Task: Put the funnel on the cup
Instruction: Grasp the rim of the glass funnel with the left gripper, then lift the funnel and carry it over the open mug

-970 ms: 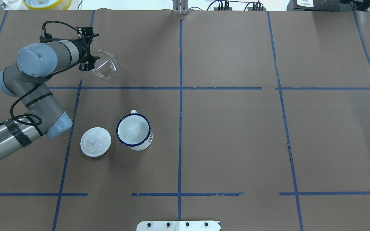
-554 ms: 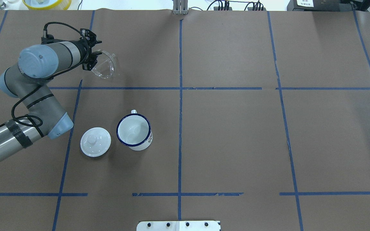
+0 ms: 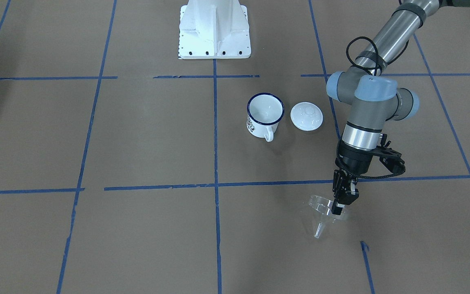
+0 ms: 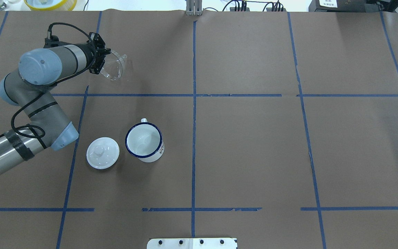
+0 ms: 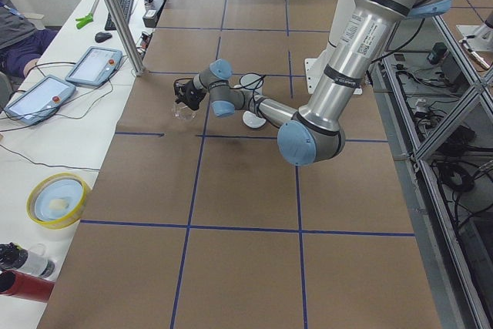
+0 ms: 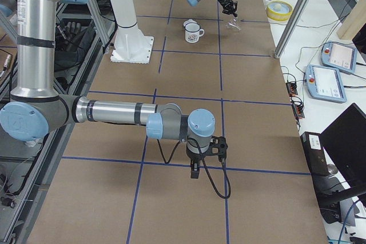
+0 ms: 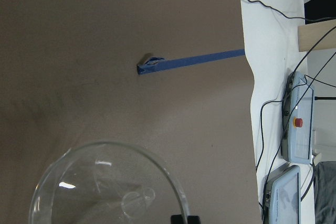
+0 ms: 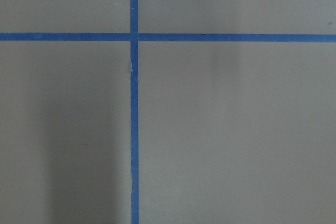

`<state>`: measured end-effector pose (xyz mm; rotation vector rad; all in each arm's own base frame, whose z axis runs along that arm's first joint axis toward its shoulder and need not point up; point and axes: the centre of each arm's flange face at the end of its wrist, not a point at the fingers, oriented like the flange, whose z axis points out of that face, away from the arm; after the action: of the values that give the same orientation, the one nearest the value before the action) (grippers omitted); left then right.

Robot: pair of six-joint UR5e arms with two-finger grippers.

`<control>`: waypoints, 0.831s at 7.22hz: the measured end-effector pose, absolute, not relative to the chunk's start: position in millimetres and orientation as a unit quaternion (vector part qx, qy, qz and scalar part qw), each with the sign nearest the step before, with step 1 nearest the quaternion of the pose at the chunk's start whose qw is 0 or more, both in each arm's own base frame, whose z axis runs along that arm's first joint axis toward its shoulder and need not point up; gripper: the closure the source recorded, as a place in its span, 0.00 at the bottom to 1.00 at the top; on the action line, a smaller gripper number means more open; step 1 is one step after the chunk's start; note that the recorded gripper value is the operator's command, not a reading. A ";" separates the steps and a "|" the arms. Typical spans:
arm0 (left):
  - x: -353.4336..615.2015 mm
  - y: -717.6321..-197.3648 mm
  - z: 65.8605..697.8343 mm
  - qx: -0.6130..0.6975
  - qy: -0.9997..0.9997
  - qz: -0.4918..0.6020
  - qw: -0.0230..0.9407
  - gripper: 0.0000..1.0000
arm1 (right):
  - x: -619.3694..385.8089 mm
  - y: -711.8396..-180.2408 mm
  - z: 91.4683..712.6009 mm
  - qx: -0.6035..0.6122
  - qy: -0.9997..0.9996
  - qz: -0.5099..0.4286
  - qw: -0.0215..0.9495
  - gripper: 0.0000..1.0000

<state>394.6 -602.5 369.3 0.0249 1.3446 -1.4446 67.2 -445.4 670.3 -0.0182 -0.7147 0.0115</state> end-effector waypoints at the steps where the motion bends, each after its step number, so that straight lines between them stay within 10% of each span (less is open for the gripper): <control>1: 383.4 -600.2 348.6 0.013 0.584 -0.600 0.547 1.00 | 67.2 -445.4 670.1 -0.009 -0.350 0.006 0.937 0.00; 6: 300.0 -539.5 185.7 -0.019 0.515 -0.508 0.691 1.00 | 67.1 -445.4 670.2 -0.009 -0.350 0.006 0.937 0.00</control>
<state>300.0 -539.5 185.7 -0.0431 1.1507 -1.1352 67.1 -445.4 670.2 -0.0180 -0.7147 0.0115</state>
